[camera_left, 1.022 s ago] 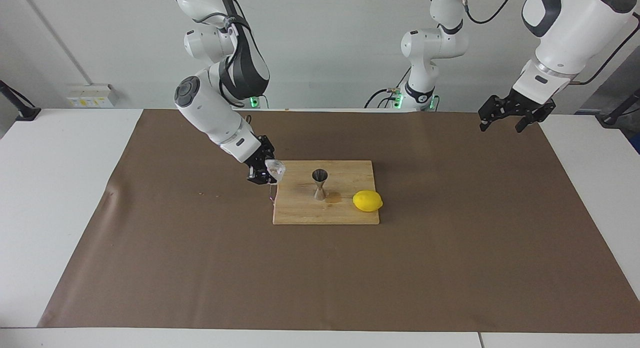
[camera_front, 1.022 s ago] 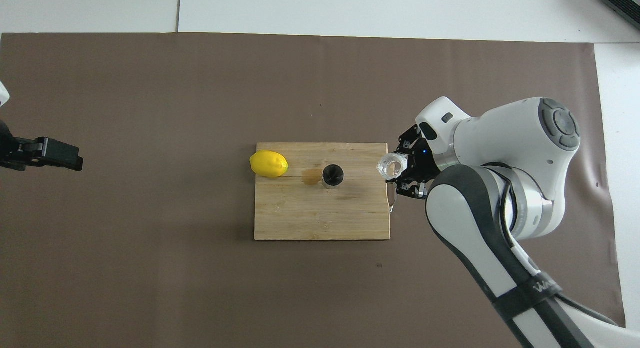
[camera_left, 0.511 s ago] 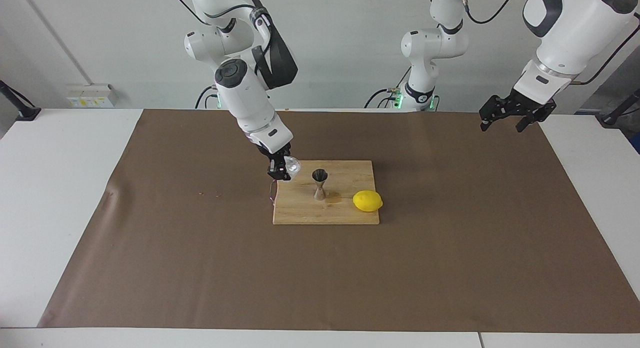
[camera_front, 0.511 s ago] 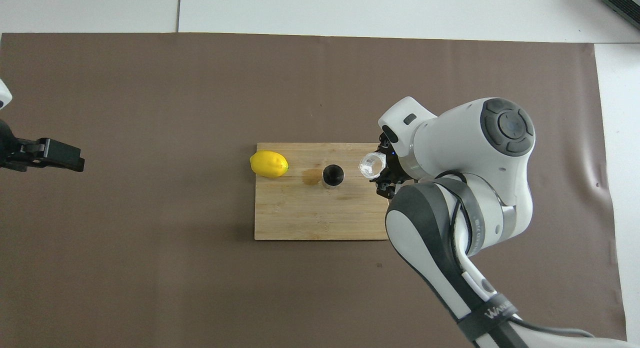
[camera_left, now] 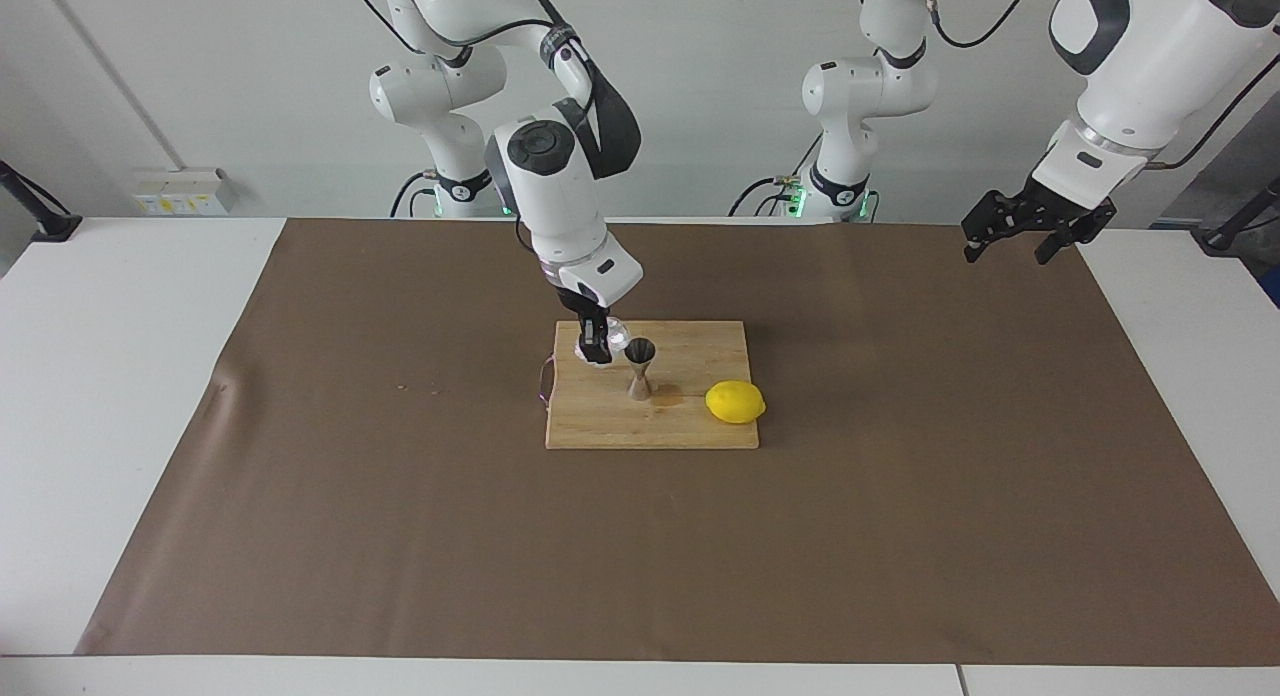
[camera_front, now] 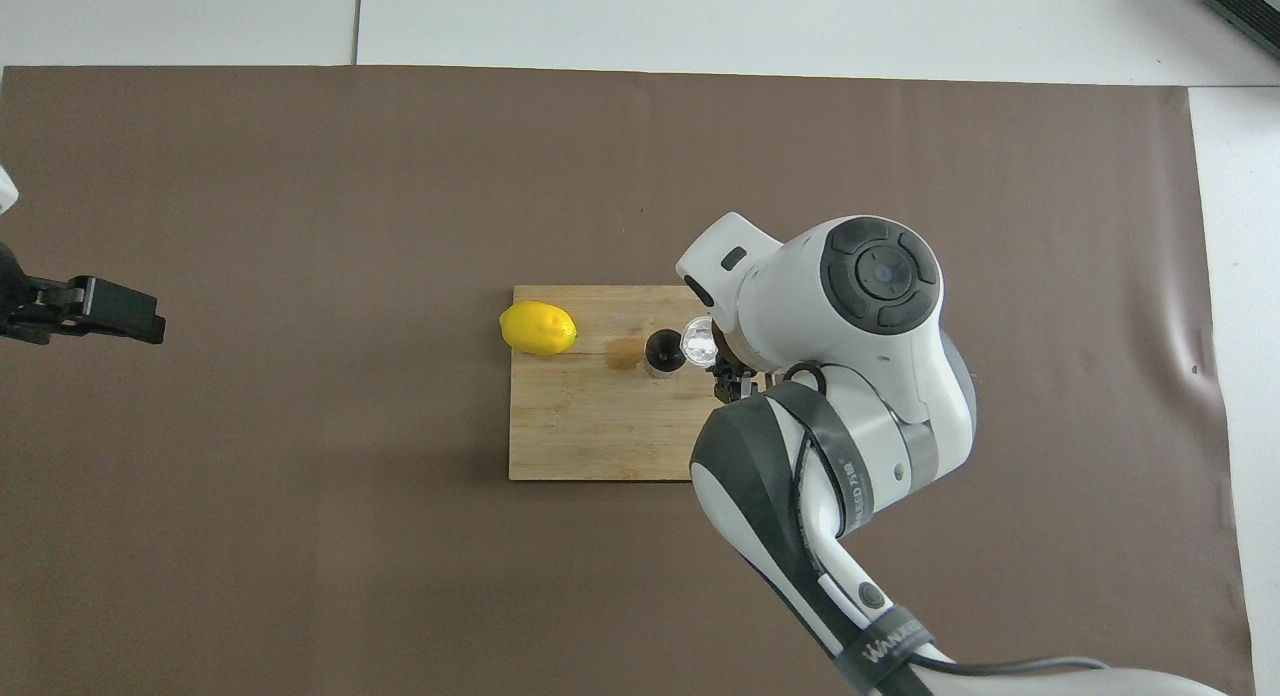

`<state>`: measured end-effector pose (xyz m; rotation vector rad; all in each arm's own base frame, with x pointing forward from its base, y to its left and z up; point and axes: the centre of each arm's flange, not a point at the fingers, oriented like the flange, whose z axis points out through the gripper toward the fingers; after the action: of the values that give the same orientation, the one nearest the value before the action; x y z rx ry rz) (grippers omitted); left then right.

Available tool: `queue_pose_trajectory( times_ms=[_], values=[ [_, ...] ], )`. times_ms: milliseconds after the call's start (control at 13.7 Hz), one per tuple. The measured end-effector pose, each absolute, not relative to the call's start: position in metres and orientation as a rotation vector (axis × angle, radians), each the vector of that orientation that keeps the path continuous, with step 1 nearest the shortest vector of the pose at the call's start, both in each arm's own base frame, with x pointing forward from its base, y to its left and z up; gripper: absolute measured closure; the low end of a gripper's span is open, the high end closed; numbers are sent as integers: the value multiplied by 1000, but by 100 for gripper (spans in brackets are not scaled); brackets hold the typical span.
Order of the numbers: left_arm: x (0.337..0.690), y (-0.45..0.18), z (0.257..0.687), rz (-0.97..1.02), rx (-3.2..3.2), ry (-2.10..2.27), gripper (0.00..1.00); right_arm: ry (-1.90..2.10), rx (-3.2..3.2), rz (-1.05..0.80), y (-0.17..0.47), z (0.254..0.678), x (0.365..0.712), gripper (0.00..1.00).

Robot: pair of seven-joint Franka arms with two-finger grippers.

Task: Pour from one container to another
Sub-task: 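Tilt the white cup with the right gripper above the steel cup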

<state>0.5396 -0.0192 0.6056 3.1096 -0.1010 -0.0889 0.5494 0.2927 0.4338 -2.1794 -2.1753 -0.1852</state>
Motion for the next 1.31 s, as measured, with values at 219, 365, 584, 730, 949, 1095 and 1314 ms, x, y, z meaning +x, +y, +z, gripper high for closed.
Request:
queue_pose_trajectory(
  times_ms=[219,365,584,730,949,1095,1314],
  values=[
    [540,-19,606,-89,3110,-101,0,-2237,-2201,-143,307,438,547,48],
    [540,-19,606,-89,3110,-101,0,-2276,-2216,-119,316,440,545,48],
    [540,-19,606,-89,3110,-101,0,-2348,-2214,-103,321,444,544,48],
    [540,-19,606,-89,3110,-101,0,-2399,-2210,-85,324,447,543,48],
    [540,-19,606,-90,3110,-101,0,-2461,-2188,-52,332,447,537,48],
    [540,-19,606,-90,3110,-101,0,-2501,-2172,-36,338,444,533,48],
    [540,-19,606,-90,3110,-101,0,-2587,-2147,-5,346,440,529,48]
  ],
)
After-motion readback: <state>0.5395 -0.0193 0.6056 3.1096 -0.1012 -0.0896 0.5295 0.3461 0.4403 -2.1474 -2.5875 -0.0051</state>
